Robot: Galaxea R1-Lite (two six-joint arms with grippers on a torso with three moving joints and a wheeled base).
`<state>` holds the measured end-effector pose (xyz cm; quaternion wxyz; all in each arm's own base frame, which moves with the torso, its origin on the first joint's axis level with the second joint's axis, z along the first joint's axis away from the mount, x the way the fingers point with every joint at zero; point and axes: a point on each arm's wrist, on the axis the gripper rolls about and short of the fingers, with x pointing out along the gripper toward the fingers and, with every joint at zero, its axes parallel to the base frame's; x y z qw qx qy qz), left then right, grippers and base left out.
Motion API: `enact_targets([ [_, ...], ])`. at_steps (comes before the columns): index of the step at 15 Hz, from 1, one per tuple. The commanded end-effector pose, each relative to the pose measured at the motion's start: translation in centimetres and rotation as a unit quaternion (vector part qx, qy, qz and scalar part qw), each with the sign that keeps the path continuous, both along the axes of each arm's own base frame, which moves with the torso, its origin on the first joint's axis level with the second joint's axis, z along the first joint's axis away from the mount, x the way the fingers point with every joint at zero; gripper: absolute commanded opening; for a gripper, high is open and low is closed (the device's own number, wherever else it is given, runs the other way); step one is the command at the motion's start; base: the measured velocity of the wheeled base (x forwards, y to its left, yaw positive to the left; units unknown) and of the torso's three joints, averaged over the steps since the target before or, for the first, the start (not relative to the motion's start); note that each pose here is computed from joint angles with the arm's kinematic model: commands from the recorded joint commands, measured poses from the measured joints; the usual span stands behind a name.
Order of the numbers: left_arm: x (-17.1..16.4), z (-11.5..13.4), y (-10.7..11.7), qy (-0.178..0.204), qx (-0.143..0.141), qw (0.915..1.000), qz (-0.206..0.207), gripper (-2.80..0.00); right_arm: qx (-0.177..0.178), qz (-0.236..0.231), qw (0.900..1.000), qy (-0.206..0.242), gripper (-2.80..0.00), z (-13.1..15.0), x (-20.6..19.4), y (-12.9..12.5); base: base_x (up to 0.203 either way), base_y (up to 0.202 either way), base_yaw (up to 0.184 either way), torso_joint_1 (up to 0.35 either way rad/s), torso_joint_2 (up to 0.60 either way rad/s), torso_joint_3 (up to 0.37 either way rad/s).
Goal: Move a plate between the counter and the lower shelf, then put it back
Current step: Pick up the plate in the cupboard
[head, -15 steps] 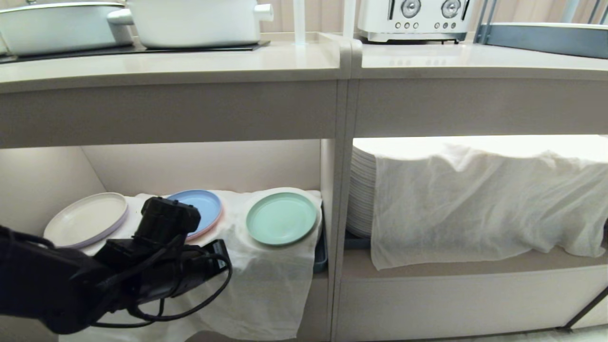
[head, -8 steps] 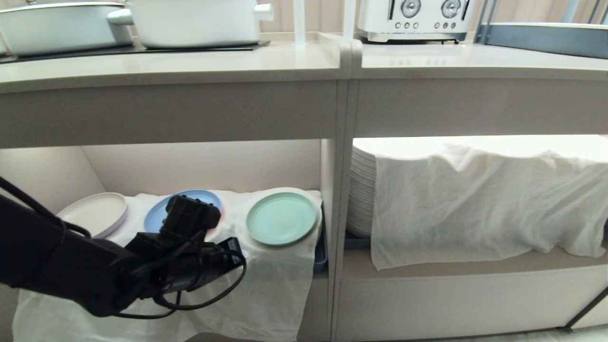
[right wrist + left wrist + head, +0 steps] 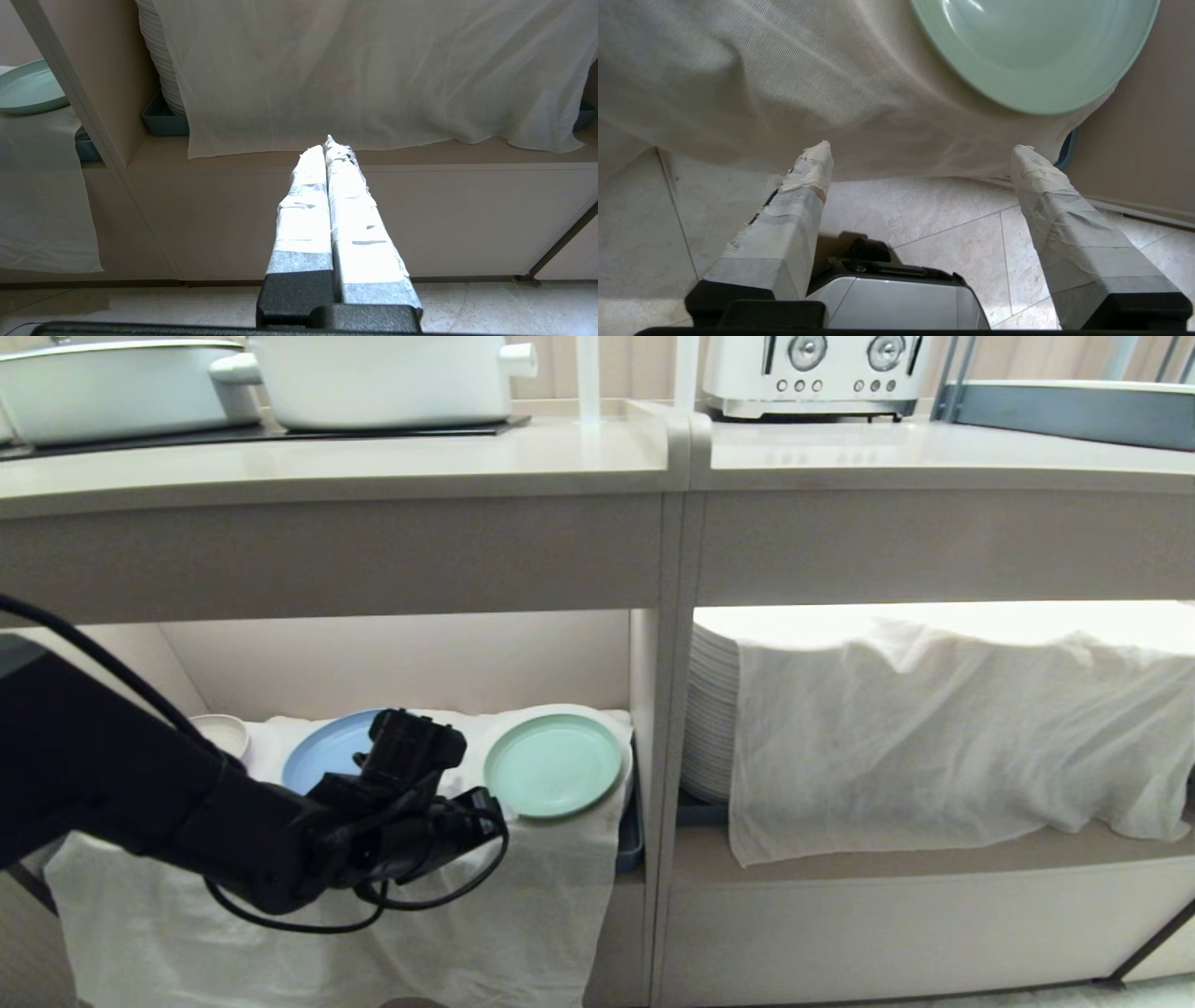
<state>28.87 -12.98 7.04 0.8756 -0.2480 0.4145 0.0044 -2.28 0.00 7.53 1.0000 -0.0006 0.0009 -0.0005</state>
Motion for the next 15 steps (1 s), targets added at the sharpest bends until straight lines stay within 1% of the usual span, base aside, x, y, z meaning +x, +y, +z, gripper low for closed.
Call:
enact_targets([
  [1,1.0,-0.5,-0.4,-0.002,0.002,1.0000,0.007,0.00,0.000,0.000,1.000,0.000,-2.80,0.0,0.0,0.0,0.000,0.000,0.000,0.000,0.00,0.000],
  [3,2.1,-0.5,-0.8,-0.011,0.003,0.9998,0.016,0.00,0.000,0.000,1.000,0.000,-2.80,0.0,0.0,0.0,0.000,0.000,0.000,0.000,0.00,0.000],
  [5,3.1,-0.2,-1.3,-0.022,-0.015,0.9990,0.035,0.00,0.000,0.000,1.000,0.000,-2.80,0.0,0.0,0.0,0.000,0.000,0.000,0.000,0.00,0.000],
  [6,3.3,-0.2,-1.4,-0.023,-0.018,0.9988,0.039,0.00,0.000,0.000,1.000,0.000,-2.80,0.0,0.0,0.0,0.000,0.000,0.000,0.000,0.00,0.000],
  [11,3.7,-1.0,-1.5,-0.014,-0.015,0.9989,0.041,0.00,0.000,0.000,1.000,0.000,-2.80,0.0,0.0,0.0,0.000,0.000,0.000,0.000,0.00,0.000],
  [15,5.3,-1.1,-2.1,-0.027,-0.019,0.9985,0.044,0.00,0.000,0.000,1.000,0.000,-2.80,0.0,0.0,0.0,0.000,0.000,0.000,0.000,0.00,0.000],
])
